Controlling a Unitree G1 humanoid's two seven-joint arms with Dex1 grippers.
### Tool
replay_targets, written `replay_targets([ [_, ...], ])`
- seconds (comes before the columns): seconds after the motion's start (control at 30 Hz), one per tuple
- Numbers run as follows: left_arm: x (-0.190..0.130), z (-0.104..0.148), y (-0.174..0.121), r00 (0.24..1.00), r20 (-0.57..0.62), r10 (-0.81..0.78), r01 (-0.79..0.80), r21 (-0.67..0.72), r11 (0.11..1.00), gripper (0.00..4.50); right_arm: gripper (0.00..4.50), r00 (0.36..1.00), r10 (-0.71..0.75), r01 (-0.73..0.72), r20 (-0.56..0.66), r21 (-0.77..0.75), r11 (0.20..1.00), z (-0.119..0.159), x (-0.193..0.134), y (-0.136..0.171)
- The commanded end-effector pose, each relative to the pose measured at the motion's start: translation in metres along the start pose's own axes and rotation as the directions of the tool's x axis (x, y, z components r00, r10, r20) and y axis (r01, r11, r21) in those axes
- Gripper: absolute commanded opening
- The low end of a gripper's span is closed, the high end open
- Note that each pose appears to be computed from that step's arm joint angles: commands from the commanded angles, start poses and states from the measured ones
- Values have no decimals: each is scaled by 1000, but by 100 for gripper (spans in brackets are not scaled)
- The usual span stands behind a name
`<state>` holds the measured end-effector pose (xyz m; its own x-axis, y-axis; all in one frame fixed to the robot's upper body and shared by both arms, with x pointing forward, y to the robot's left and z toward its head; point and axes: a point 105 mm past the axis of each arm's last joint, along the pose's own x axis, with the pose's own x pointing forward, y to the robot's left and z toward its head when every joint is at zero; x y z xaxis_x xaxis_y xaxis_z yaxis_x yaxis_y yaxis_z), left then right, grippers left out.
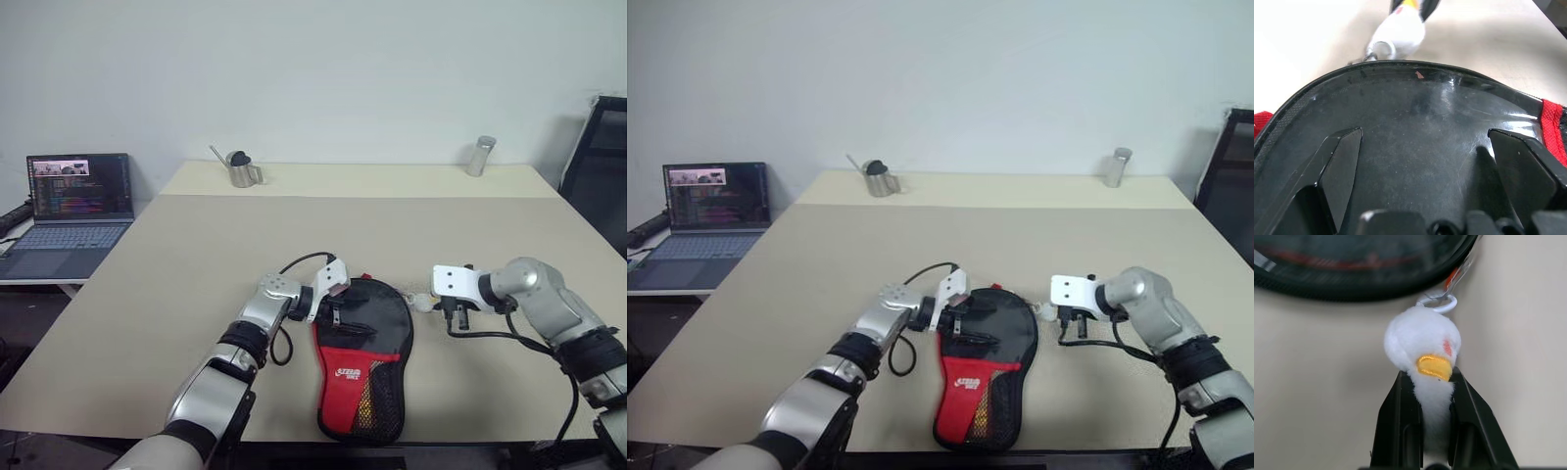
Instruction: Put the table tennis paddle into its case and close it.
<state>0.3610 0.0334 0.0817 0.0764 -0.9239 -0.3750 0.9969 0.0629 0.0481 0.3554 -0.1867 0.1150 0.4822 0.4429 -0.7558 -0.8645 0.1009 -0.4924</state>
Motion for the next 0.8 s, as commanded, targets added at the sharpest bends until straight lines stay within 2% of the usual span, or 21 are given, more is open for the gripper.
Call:
replay_targets([
  [0.03,7,-50,-23,988,-121,-92,72,-161,984,450,17,1000,-13,13,-6,-15,1000,2,-22,2],
  [0.37,11,-48,-20,985,-144,-96,71,-169,983,450,17,999,21,-23,-27,-44,999,10,-55,30],
  [0.8,28,-35,-19,984,-139,-112,92,-139,986,450,17,973,226,-227,-51,-25,974,19,-70,115],
])
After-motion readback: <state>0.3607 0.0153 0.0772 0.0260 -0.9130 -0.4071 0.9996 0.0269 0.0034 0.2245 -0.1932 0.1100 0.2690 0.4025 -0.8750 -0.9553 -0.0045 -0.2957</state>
